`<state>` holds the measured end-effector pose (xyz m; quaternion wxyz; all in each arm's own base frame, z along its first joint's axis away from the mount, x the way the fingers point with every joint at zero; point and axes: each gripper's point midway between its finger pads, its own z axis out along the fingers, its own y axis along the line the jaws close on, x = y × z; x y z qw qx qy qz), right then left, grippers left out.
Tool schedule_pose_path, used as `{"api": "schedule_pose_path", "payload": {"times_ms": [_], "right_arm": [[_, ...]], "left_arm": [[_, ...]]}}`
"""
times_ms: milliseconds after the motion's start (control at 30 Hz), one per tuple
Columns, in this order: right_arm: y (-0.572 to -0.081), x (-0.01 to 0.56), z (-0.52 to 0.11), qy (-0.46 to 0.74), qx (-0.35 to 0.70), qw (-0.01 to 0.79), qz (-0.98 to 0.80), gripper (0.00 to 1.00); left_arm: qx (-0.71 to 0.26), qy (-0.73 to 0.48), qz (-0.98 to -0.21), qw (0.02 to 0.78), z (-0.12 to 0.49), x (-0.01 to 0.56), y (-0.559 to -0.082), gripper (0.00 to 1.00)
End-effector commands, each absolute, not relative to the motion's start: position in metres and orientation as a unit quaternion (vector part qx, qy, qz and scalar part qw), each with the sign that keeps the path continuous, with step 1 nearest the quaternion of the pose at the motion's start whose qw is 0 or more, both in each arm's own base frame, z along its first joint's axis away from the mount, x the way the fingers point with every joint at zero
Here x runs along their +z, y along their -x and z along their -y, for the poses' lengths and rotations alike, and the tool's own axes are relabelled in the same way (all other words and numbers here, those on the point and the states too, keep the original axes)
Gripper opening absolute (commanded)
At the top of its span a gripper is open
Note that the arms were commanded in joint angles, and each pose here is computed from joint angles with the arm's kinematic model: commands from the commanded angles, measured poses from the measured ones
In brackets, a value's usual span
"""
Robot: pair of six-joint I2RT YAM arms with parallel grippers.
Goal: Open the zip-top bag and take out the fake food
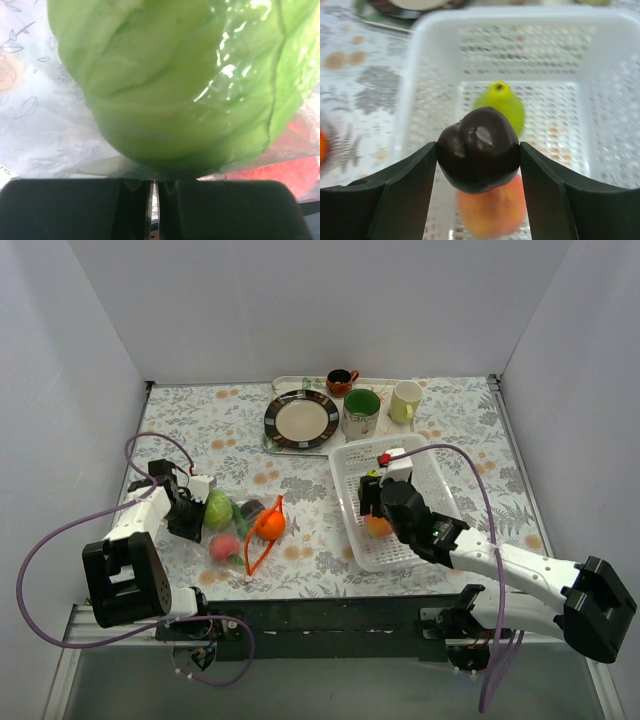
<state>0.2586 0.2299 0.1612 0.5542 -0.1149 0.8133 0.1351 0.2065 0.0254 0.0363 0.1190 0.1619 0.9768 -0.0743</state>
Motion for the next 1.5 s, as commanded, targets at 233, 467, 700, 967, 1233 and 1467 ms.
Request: {"api": "schedule_pose_path", "payload": {"times_ms": [233,467,700,967,1233,1467], "right_arm": [[-0.281,0.157,-0.201,0.074,0.021,0.518,-0.852,0.98],[-0.24,0.181,-0.297,0.209,0.1,0.549,-0.803,0.98],[-0.182,0.143,-0.393,0.323,0.217,0.503,-0.772,0.94],[-0.18,0.117,-0.446,0.355,0.262,0.49,-0.752,0.98],[-0.2,0.093,-0.477,0.358,0.264,0.469,-0.763,0.98],[-0.213,0.076,-0.481,0.355,0.261,0.451,-0.777,0.94]], "left_arm": [[-0.082,-0.165,-0.972,0.145,-0.021,0.051,-0.217,0.0],[-0.077,-0.168,-0.972,0.146,-0.023,0.051,-0.217,0.0],[-0.079,-0.165,-0.973,0.141,-0.022,0.049,-0.215,0.0],[-0.078,-0.165,-0.973,0.142,-0.022,0.051,-0.215,0.0],[-0.075,-0.167,-0.973,0.143,-0.024,0.051,-0.214,0.0],[-0.075,-0.168,-0.972,0.143,-0.023,0.051,-0.212,0.0]]}}
